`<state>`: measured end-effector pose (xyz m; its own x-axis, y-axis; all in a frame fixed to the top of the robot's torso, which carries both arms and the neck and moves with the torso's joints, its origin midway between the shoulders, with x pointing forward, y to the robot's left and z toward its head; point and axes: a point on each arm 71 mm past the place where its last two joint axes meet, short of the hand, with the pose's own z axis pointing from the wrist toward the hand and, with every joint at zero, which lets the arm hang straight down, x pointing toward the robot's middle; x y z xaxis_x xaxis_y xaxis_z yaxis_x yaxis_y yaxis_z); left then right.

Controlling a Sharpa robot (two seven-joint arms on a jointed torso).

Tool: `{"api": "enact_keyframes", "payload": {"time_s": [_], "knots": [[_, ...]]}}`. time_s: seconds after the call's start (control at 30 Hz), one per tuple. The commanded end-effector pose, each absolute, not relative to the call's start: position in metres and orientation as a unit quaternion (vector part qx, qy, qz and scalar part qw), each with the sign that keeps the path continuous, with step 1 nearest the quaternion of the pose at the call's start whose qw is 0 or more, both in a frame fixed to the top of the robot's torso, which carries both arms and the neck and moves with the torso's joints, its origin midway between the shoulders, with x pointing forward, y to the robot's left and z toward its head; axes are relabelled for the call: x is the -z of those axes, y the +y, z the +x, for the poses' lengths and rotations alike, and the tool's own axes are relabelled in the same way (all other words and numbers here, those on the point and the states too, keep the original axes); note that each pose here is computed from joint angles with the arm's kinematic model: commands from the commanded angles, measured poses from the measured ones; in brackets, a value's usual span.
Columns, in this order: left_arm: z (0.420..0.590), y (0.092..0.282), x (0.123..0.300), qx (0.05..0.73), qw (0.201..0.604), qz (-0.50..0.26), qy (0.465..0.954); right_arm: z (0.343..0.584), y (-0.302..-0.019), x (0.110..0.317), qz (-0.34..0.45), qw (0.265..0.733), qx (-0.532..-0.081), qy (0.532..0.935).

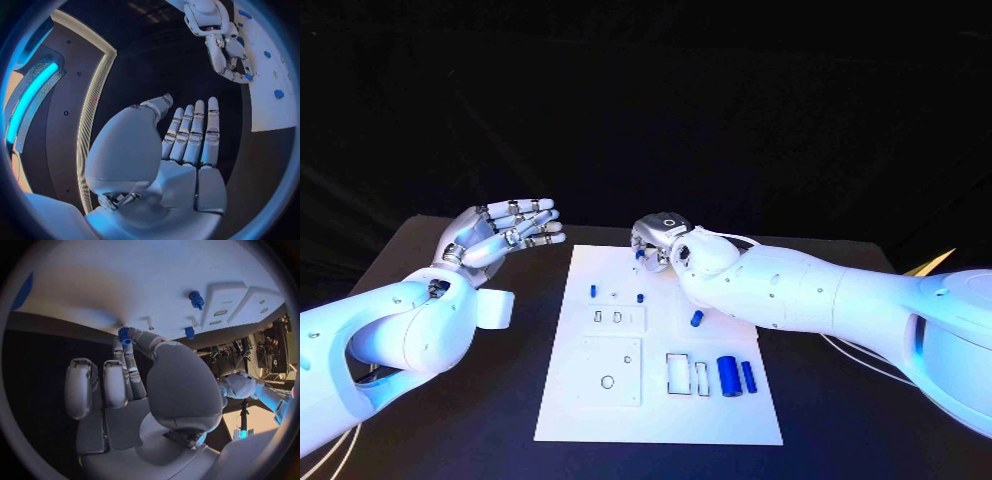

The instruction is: Assemble the parts on the task board

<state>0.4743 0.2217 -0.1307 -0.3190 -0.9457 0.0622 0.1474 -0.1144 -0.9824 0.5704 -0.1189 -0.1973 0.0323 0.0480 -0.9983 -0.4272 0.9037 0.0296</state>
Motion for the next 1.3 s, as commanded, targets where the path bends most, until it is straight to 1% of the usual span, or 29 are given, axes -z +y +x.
{"api": "enact_keyframes", "payload": {"time_s": [0.03,0.5,0.67,0.87,1.07,1.17,1.3], "knots": [[0.474,0.220,0.129,0.637,0.429,-0.391,0.507,0.571,-0.120,0.198,-0.140,0.706,-0.166,0.675],[0.475,0.222,0.129,0.635,0.432,-0.392,0.506,0.571,-0.121,0.199,-0.138,0.696,-0.179,0.681],[0.475,0.224,0.129,0.633,0.434,-0.393,0.506,0.568,-0.130,0.199,-0.134,0.696,-0.179,0.683],[0.475,0.228,0.129,0.630,0.438,-0.395,0.505,0.561,-0.153,0.192,-0.116,0.706,-0.186,0.674],[0.476,0.232,0.129,0.628,0.440,-0.396,0.504,0.549,-0.192,0.173,-0.027,0.708,-0.225,0.669],[0.476,0.232,0.129,0.628,0.440,-0.397,0.504,0.543,-0.213,0.165,0.011,0.698,-0.236,0.676],[0.476,0.232,0.129,0.628,0.439,-0.396,0.505,0.538,-0.233,0.162,0.035,0.681,-0.233,0.693]]}}
